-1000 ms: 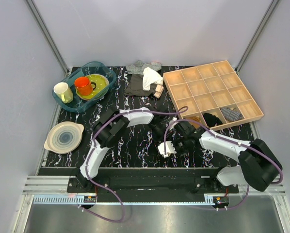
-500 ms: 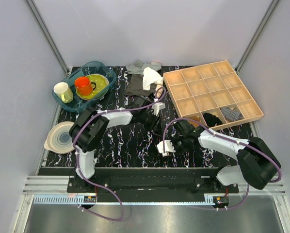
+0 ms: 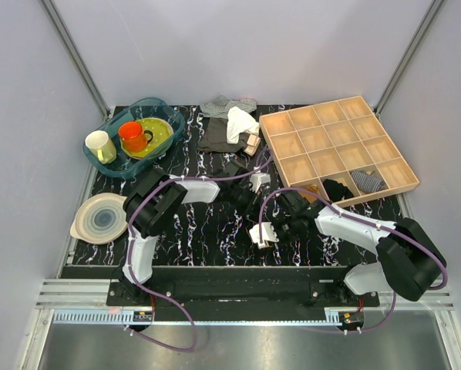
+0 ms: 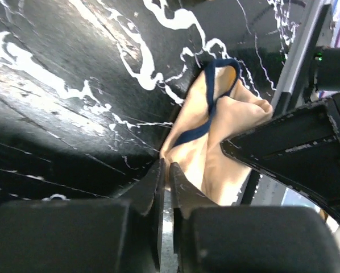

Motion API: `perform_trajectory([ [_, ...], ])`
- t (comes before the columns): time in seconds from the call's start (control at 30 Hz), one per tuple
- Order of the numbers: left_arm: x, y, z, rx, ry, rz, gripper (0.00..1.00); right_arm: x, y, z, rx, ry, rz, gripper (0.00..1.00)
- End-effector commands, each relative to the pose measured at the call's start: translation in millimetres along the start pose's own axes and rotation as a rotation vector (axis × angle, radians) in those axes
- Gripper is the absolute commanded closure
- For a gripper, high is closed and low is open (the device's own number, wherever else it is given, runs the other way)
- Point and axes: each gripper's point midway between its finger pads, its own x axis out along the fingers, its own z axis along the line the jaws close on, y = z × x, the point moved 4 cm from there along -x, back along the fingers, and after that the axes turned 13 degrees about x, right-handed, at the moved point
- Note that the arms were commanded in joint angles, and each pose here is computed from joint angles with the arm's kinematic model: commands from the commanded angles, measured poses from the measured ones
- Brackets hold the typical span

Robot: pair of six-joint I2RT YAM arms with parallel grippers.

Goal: Roll the underwear
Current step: Roll the underwear to the center of the board.

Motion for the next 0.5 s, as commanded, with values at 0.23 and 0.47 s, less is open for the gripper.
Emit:
perform_trajectory([
  [0.23, -41, 7, 3, 0.019, -0.073, -0.130, 1.00, -11, 19, 16, 0.144, -0.100, 0.049, 0.86],
  [0.47, -60, 14, 4, -0.004, -0.083, -0.208, 1.00, -11, -2, 2, 0.168, -0.245, 0.004, 0.87],
])
